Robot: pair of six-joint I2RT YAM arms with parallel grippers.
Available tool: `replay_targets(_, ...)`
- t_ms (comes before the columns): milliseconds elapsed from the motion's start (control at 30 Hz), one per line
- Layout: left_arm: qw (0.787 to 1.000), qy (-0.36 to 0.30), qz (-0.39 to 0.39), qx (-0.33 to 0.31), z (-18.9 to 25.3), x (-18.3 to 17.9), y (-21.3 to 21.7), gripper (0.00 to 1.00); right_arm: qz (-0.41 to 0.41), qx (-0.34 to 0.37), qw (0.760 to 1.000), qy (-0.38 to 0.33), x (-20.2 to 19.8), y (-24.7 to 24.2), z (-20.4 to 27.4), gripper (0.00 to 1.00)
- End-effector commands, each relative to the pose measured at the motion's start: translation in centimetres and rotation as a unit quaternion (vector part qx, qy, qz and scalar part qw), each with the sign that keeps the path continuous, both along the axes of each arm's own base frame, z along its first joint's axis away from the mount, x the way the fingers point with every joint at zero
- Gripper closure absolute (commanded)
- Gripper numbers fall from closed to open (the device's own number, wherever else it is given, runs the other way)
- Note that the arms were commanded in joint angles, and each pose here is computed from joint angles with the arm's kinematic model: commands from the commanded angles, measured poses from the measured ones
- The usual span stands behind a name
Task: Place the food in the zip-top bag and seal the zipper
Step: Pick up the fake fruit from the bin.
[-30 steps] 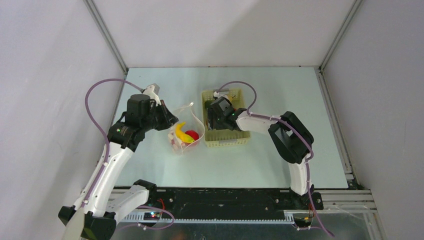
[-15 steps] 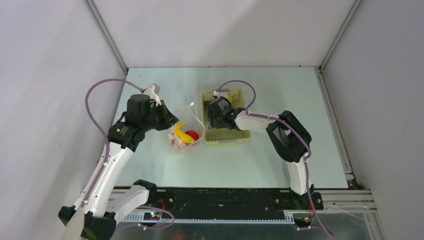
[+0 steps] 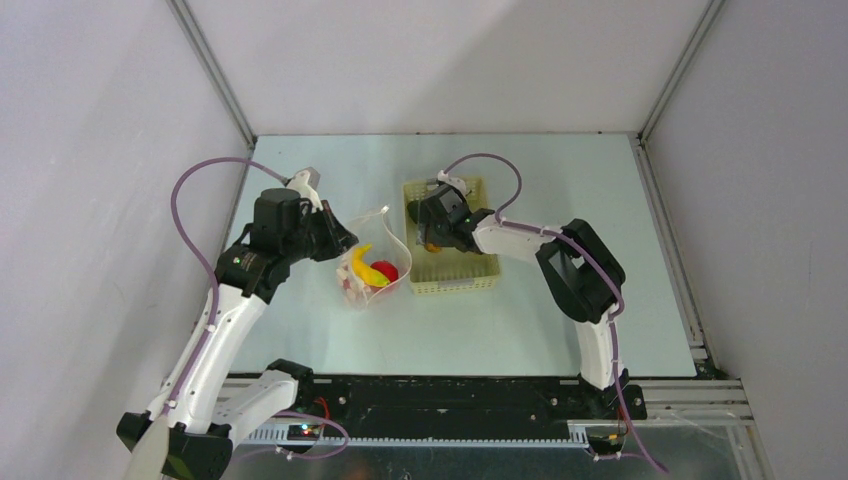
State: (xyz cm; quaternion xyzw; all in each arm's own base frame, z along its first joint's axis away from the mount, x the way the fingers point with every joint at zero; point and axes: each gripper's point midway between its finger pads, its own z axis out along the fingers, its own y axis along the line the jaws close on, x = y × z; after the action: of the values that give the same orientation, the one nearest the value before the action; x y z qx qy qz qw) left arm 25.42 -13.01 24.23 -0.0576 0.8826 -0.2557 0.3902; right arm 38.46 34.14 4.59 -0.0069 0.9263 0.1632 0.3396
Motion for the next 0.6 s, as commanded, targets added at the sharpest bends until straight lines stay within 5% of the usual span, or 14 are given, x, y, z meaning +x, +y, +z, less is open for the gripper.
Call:
replay_targets(0,0.999,-0.044,-0.008,-0.014,2.6,0.6,-0.2,1.00,-0.037,0.042,0.998,-0.040,2.6,1.3,4.2,0.25)
replay_targets(567,0.999,-0.047,-0.011,-0.017,2.8,0.5,-0.3,1.00,-0.053,-0.010,0.998,-0.030,2.9,0.6,1.7,0.22)
